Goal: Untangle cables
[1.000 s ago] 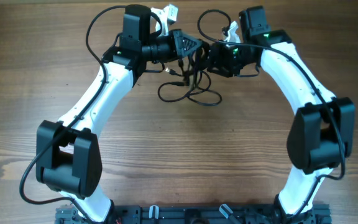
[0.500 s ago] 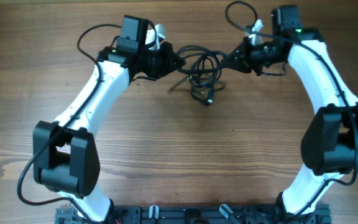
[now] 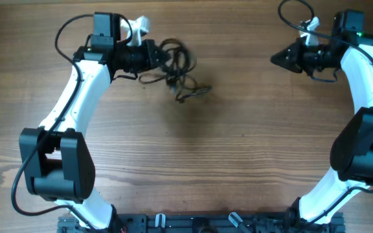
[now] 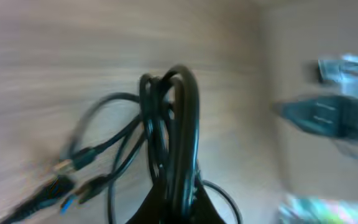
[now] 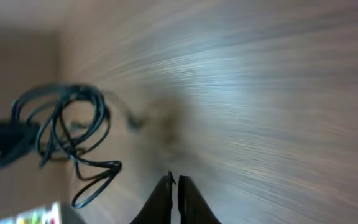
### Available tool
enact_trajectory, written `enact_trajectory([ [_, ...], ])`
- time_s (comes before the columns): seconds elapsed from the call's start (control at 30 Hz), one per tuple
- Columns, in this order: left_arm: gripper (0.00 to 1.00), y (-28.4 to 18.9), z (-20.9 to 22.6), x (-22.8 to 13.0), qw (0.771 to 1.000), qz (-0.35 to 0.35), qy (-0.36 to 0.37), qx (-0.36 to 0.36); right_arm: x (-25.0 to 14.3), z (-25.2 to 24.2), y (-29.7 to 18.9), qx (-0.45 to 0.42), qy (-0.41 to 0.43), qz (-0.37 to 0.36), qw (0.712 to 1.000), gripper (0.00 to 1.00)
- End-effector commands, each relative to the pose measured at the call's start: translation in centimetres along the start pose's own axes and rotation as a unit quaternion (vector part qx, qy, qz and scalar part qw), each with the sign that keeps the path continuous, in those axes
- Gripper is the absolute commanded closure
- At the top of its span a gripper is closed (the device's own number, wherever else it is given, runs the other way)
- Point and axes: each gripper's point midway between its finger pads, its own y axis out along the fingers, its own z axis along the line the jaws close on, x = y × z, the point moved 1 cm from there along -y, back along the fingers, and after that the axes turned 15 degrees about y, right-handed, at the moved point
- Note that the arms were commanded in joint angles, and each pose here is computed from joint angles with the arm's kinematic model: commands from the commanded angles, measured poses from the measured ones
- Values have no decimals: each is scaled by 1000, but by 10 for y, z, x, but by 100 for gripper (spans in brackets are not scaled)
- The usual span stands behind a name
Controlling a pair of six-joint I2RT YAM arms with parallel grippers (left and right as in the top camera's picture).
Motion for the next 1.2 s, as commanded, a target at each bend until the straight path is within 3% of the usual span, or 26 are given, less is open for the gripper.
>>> enact_trajectory([
  [0.0, 96, -28, -87, 10, 966, -17, 85, -244, -20, 67, -20, 100, -135, 4, 986, 80],
  [0.1, 96, -34, -98, 8, 956, -11, 82, -282, -36, 100, -30, 109, -196, -7, 975, 71],
  [0.17, 96, -39, -104, 6, 949, -6, 76, -305, -46, 121, -32, 108, -227, -17, 968, 57],
  [0.23, 96, -42, -112, 3, 941, 0, 77, -330, -55, 131, -24, 105, -235, -8, 966, 50],
  [0.33, 96, -38, -121, -1, 936, 9, 81, -342, -69, 131, 0, 71, -205, 18, 976, 49],
  [0.47, 96, -35, -127, -2, 933, 11, 94, -347, -88, 110, 34, -55, -118, 27, 991, 40],
  [0.63, 96, -35, -127, -2, 933, 11, 94, -347, -88, 76, 63, -157, -1, 10, 988, 41],
  [0.8, 96, -36, -128, 4, 933, 6, 98, -347, -86, 48, 92, -188, 17, 37, 981, 55],
  [1.0, 96, -54, -147, 36, 922, -9, 121, -367, -76, 21, 114, -214, 54, 35, 975, 56],
  [1.17, 96, -84, -179, 56, 909, -35, 184, -373, -65, -2, 125, -221, 78, 38, 971, 55],
])
